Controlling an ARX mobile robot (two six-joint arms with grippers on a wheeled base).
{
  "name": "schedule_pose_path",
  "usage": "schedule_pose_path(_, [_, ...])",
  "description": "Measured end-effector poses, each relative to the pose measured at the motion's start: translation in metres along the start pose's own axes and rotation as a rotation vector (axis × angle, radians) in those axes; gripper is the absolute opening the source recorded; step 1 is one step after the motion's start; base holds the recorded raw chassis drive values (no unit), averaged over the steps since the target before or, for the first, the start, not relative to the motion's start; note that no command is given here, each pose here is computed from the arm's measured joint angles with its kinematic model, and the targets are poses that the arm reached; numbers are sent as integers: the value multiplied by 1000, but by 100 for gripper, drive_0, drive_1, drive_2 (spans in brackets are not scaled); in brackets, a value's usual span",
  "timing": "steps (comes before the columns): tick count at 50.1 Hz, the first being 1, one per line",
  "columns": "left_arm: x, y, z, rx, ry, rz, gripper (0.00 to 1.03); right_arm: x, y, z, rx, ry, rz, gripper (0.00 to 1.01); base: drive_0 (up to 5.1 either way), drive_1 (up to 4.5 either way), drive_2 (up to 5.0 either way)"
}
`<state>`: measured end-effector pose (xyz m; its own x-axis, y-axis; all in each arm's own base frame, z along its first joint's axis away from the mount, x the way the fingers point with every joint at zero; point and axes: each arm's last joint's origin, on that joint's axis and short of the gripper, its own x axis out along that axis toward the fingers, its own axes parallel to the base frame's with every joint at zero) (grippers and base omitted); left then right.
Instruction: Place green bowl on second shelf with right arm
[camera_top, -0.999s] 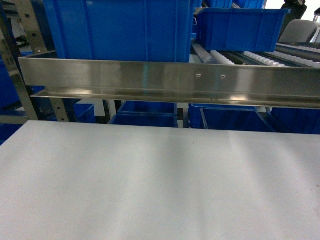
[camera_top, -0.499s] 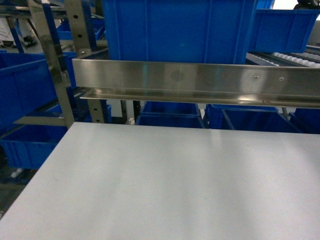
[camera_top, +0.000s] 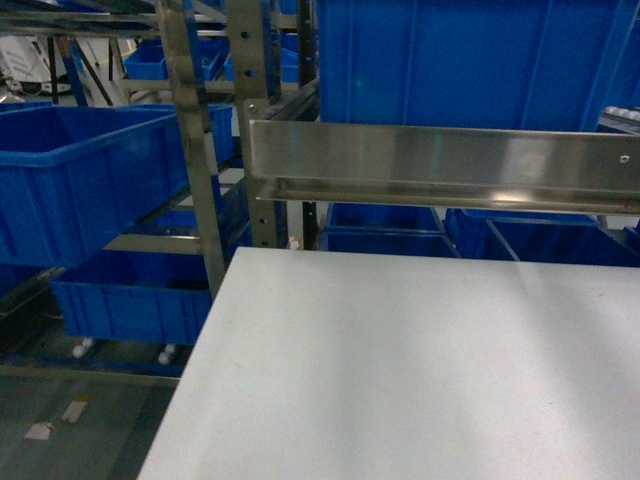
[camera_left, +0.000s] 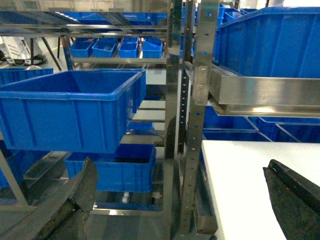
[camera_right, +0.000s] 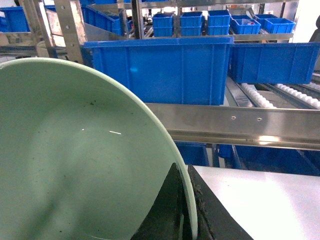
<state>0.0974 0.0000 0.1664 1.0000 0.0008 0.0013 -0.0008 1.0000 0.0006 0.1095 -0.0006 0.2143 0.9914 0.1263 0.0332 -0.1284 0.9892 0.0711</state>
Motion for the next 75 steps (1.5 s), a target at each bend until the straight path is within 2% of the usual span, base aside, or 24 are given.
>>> schedule_pose_path(75, [0, 0, 0, 0, 0, 0, 98, 0, 0, 0, 0, 1, 0, 2, -501, 245, 245])
